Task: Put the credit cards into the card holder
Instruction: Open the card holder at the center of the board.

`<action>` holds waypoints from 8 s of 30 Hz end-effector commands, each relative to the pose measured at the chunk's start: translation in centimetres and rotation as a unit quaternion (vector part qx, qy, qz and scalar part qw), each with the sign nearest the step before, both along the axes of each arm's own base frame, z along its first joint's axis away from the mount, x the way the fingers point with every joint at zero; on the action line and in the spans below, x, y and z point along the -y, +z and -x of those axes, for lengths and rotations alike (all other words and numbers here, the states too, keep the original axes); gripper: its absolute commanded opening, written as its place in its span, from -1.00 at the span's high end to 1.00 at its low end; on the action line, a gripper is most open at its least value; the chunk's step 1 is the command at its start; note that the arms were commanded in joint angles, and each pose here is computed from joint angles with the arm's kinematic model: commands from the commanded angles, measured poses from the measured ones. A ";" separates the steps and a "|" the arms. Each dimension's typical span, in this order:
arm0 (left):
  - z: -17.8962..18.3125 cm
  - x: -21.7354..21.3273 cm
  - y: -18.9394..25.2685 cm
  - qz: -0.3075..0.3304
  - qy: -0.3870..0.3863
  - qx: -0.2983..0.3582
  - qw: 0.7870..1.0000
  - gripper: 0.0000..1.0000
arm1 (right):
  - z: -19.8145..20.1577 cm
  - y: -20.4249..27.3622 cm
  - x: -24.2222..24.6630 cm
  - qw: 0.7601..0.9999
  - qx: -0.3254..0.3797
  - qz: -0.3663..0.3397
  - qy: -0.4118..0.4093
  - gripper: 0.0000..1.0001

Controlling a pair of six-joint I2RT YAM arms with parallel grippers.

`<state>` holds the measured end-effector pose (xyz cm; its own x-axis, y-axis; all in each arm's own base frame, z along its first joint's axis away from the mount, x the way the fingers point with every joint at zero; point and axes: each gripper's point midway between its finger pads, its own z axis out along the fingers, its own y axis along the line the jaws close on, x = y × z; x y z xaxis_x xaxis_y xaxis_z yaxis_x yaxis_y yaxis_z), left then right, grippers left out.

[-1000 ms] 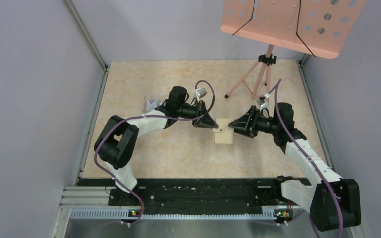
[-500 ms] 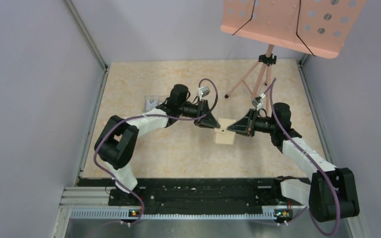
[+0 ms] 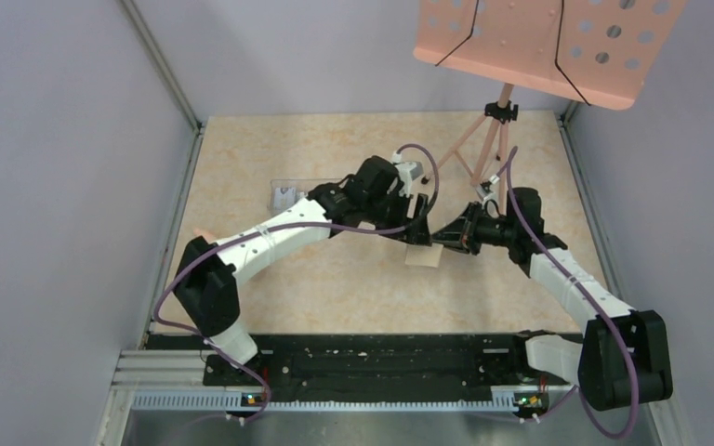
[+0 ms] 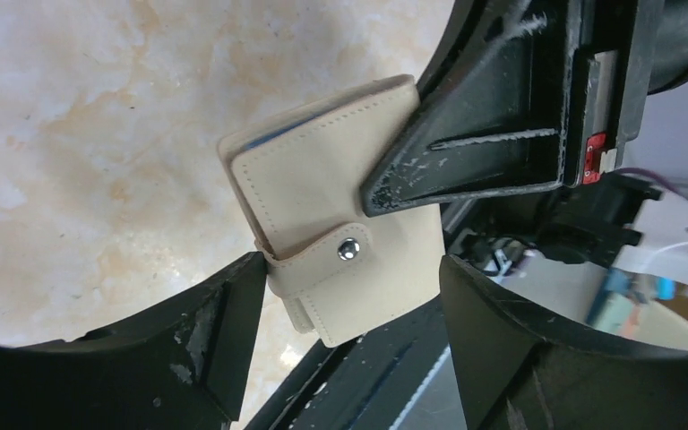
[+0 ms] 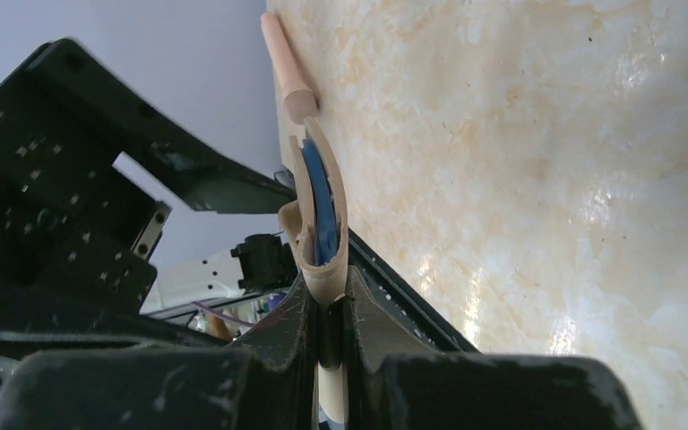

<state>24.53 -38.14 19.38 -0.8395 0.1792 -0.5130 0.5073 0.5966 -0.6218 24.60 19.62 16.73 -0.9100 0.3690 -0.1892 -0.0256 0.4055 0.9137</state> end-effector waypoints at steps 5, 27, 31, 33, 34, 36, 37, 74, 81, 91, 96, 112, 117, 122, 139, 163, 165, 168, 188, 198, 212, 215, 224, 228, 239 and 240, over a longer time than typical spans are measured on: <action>-0.4 -0.9 -1.9 -0.171 0.024 0.106 0.979 -0.49 | -0.3 1.0 -0.2 1.000 0.009 0.013 0.007 1.00; -2.7 -4.1 -6.8 -0.223 0.134 0.049 0.964 0.31 | 1.8 0.5 -0.2 0.999 0.000 0.015 0.035 1.00; -3.3 -5.9 -7.6 -0.213 0.161 0.022 0.963 0.33 | 2.1 0.2 -0.1 0.999 -0.002 0.019 0.036 1.00; -3.2 -6.5 -7.9 -0.209 0.166 0.009 0.964 0.33 | 2.1 0.2 -0.1 0.999 -0.001 0.020 0.036 1.00; -3.1 -6.7 -7.8 -0.200 0.168 0.002 0.965 0.32 | 2.1 0.1 -0.1 0.999 0.000 0.021 0.036 1.00; -2.6 -6.3 -7.3 -0.158 0.156 -0.021 0.975 0.22 | 2.0 0.0 0.0 0.999 0.001 0.023 0.037 1.00; -2.7 -5.9 -6.6 -0.123 0.151 -0.027 0.980 0.14 | 2.0 0.0 0.0 0.999 0.002 0.024 0.038 1.00; 0.1 -2.4 -3.6 0.026 0.029 -0.051 0.998 1.00 | 1.1 -0.2 -0.2 0.999 0.008 0.022 0.039 1.00; -1.3 -4.7 1.2 -0.030 0.005 0.056 0.998 1.00 | -0.5 1.3 1.2 0.991 0.079 0.105 0.037 -0.15; -0.1 -7.2 9.4 -0.029 -0.062 0.193 0.979 1.00 | -3.0 8.8 1.4 0.960 0.239 0.135 0.049 -0.66; 0.6 -7.6 10.5 -0.031 -0.079 0.201 0.976 1.00 | -2.6 10.6 -0.9 0.955 0.274 0.075 0.083 -0.65; 3.7 -6.9 10.5 0.015 -0.132 0.154 0.979 1.00 | -1.4 11.8 -6.1 0.938 0.315 0.005 0.146 -0.64; 3.5 -6.8 11.0 0.032 -0.112 0.161 0.980 1.00 | 0.9 10.8 -7.8 0.933 0.299 -0.018 0.198 -0.60; 2.8 -6.7 10.5 0.030 -0.091 0.158 0.983 1.00 | 2.7 9.5 -7.6 0.936 0.285 -0.026 0.205 -0.53; 2.6 -5.5 10.4 0.056 -0.086 0.129 0.986 1.00 | 3.6 4.7 -8.4 0.923 0.279 0.137 0.228 -0.08; -1.0 -15.5 3.3 0.044 0.144 0.032 0.988 -0.42 | 2.6 3.8 -7.9 0.933 0.258 0.135 0.212 1.00; -0.7 -16.4 1.1 0.032 0.156 0.000 0.987 -0.41 | 2.7 4.1 -7.9 0.934 0.256 0.116 0.222 1.00; -0.2 -16.6 -1.4 0.025 0.150 -0.039 0.988 -0.37 | 2.8 4.2 -7.9 0.934 0.251 0.099 0.233 1.00; 0.6 -12.2 -4.6 -0.006 0.050 -0.100 0.994 0.00 | 2.4 3.7 -8.4 0.942 0.227 0.083 0.234 1.00; 1.0 -11.6 -0.4 0.033 0.024 -0.054 0.998 0.22 | 2.4 2.7 -8.3 0.940 0.220 0.091 0.243 1.00; 1.1 -9.4 1.5 0.118 -0.042 -0.031 0.992 -0.28 | 5.0 4.4 -8.9 0.930 0.215 0.023 0.296 1.00; 1.4 -9.1 1.6 0.132 -0.055 -0.032 0.989 -0.29 | 5.4 5.2 -9.0 0.929 0.215 0.003 0.302 1.00; 2.6 -8.4 3.5 0.189 -0.098 -0.038 0.976 0.04 | 5.8 6.0 -9.2 0.925 0.204 -0.028 0.319 1.00; 2.9 -8.5 3.5 0.192 -0.101 -0.048 0.975 0.67 | 4.5 5.9 -9.0 0.934 0.202 -0.014 0.294 1.00; 2.0 -9.2 2.8 0.163 -0.040 -0.047 0.985 1.00 | 0.3 6.3 -5.7 0.958 0.227 0.061 0.167 -0.15; 1.9 -9.3 2.9 0.163 -0.036 -0.047 0.985 1.00 | 0.4 6.5 -5.5 0.957 0.233 0.062 0.162 -0.25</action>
<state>22.44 -29.23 21.22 -0.8890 0.1183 -0.4425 0.4565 0.3061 -0.8354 23.10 26.28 20.56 -0.8583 -0.0441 -0.5113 -0.4874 0.3821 0.7852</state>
